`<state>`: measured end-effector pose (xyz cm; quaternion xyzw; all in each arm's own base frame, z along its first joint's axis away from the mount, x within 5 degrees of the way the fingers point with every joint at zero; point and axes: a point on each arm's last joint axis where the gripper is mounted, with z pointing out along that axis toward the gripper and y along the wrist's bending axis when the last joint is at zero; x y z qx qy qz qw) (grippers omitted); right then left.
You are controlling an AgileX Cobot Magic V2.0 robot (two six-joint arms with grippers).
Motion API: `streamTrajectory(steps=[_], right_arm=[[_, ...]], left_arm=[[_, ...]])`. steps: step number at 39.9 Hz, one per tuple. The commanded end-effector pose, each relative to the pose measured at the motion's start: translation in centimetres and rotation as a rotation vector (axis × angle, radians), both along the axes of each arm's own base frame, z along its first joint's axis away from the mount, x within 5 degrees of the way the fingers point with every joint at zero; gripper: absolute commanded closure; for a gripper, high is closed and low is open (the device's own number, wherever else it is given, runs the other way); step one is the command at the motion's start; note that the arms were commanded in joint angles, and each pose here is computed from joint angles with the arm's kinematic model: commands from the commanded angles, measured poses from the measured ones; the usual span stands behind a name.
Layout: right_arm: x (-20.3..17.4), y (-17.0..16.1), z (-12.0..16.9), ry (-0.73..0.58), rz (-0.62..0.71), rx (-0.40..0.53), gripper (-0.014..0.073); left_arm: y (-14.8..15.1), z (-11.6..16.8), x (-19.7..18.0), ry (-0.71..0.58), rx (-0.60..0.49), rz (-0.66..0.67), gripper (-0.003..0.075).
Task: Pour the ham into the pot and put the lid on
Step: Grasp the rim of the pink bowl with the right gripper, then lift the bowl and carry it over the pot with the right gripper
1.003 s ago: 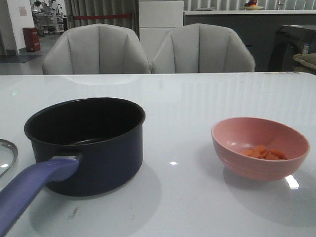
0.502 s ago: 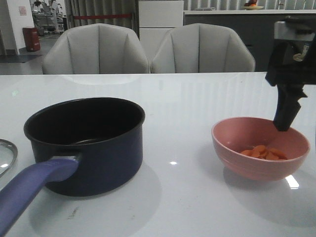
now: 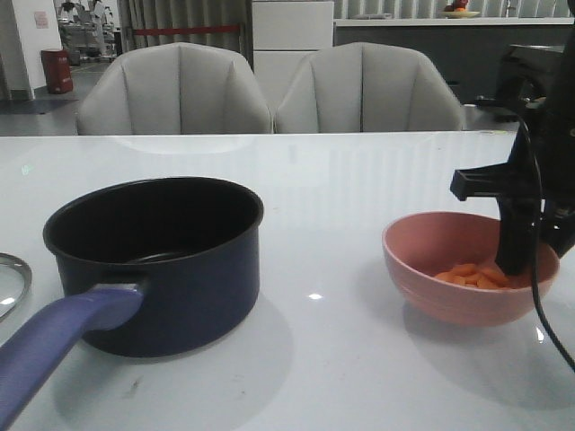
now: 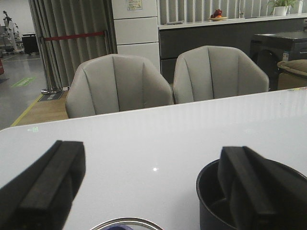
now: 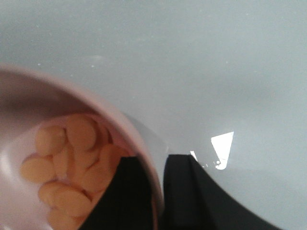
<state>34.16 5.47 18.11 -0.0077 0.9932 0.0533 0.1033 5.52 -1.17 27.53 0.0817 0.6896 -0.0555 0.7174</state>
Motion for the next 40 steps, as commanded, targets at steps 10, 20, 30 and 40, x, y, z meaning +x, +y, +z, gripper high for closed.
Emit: streamTrajectory(steps=[10, 20, 30, 40], right_arm=[[0.6, 0.1, 4.2, -0.166, 0.056, 0.017, 0.0456], [0.7, 2.2, 9.6, -0.330, 0.101, 0.067, 0.0456], [-0.1, 8.8, 16.5, -0.660, 0.332, 0.047, 0.0456], [-1.2, 15.4, 18.5, -0.952, 0.530, 0.075, 0.0456]], left_arm=[[0.1, 1.5, -0.1, -0.092, -0.022, 0.002, 0.0112], [0.1, 1.5, -0.1, -0.092, -0.022, 0.002, 0.0112], [0.1, 1.5, -0.1, -0.092, -0.022, 0.002, 0.0112], [0.1, 1.5, -0.1, -0.092, -0.022, 0.002, 0.0112]])
